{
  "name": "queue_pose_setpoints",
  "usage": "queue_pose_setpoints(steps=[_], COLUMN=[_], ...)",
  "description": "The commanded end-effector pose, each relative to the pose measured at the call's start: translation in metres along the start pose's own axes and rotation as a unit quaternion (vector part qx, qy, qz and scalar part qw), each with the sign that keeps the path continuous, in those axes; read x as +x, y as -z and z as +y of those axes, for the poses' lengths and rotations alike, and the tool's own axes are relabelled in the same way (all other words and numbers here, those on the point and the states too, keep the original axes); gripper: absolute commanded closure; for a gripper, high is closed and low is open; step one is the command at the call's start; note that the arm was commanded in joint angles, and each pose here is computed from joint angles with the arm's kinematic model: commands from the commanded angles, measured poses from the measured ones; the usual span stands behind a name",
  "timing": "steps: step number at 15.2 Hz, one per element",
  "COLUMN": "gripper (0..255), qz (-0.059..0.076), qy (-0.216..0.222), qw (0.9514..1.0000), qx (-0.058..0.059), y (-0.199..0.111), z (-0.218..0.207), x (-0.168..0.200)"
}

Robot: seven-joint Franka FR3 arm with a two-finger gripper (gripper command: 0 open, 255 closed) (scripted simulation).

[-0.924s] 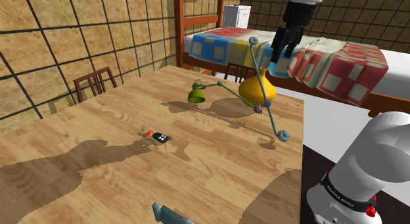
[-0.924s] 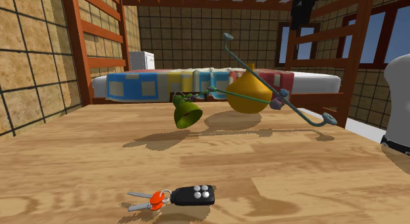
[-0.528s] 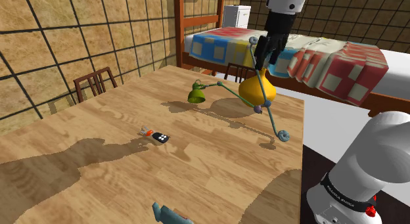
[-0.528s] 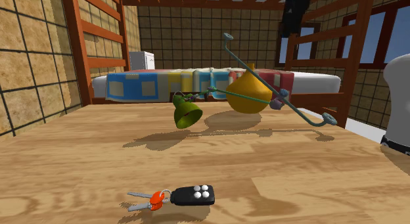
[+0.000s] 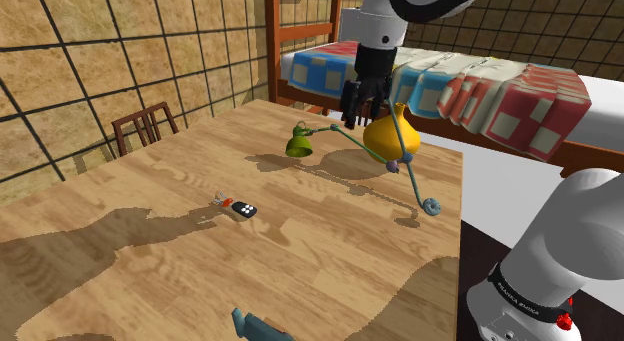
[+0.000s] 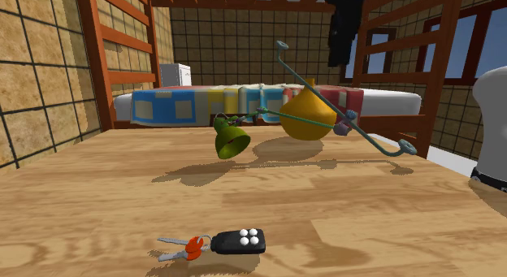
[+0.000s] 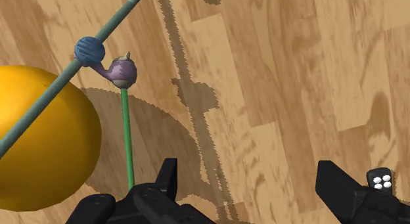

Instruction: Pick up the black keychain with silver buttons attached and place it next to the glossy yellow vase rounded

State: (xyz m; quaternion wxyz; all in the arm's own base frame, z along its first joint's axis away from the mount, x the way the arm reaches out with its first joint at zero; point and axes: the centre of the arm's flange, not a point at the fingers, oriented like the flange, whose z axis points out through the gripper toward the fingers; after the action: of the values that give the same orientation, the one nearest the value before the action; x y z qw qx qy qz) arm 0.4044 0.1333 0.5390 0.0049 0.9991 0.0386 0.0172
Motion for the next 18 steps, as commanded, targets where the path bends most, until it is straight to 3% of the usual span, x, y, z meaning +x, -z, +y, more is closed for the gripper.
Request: queue_pose_setpoints(steps=[1, 18], gripper=[0, 0], qz=[-0.003, -0.030], qy=[0.002, 0.025], qw=[1.0000, 0.9992], qx=[0.001, 0.003], y=[-0.012, -0.123], z=[-0.020, -0.186], x=[0.015, 0.124])
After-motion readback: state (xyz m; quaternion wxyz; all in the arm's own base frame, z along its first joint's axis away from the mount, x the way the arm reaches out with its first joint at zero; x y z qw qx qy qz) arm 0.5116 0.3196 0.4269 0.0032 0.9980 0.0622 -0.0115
